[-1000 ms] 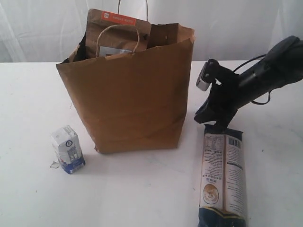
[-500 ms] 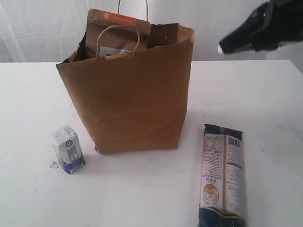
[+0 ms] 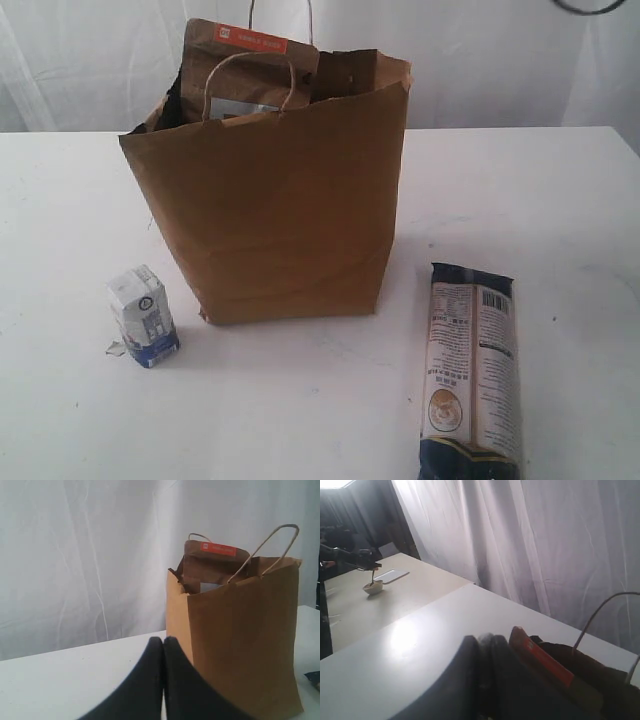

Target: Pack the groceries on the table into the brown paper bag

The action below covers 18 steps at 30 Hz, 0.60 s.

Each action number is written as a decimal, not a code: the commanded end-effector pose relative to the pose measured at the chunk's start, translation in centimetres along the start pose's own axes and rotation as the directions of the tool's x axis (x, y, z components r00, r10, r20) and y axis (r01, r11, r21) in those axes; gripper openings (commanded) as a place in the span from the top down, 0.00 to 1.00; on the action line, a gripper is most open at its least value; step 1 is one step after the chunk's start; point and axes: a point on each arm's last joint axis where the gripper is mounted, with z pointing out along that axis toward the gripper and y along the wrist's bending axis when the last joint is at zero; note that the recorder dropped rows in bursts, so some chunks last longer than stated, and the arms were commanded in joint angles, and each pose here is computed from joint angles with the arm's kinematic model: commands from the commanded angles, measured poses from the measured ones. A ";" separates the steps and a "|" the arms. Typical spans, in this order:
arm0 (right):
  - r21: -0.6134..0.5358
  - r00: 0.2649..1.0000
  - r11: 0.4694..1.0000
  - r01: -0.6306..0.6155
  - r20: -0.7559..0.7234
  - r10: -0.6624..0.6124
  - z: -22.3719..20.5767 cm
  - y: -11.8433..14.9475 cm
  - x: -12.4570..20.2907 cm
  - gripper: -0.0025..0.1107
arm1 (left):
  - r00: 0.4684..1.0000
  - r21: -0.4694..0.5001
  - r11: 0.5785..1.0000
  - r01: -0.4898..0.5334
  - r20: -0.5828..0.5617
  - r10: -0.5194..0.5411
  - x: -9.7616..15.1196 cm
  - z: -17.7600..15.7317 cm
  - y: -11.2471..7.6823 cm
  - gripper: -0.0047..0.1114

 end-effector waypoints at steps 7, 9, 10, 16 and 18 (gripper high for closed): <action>0.025 0.998 0.999 -0.041 -0.044 0.042 5.7 -3.2 4.7 0.97 | 1.000 0.003 1.000 0.014 0.005 -0.014 -0.1 0.0 0.0 0.96; 0.087 0.999 0.996 -0.026 -0.042 0.030 5.8 -3.8 4.7 0.90 | 1.000 0.003 1.000 0.014 0.005 -0.014 -0.1 0.0 0.0 0.96; 0.100 0.999 0.995 -0.025 -0.041 0.030 5.8 -3.9 4.7 0.84 | 1.000 0.003 1.000 0.014 0.005 -0.014 -0.1 0.0 0.0 0.96; 0.096 0.999 0.995 -0.022 -0.044 0.027 5.8 -3.9 4.8 0.65 | 1.000 0.003 1.000 0.014 0.005 -0.014 -0.1 0.0 0.0 0.96; 0.096 0.999 0.995 -0.021 -0.042 0.025 5.7 -3.8 4.7 0.65 | 1.000 -0.001 1.000 0.014 0.005 -0.014 -0.1 0.0 0.0 0.96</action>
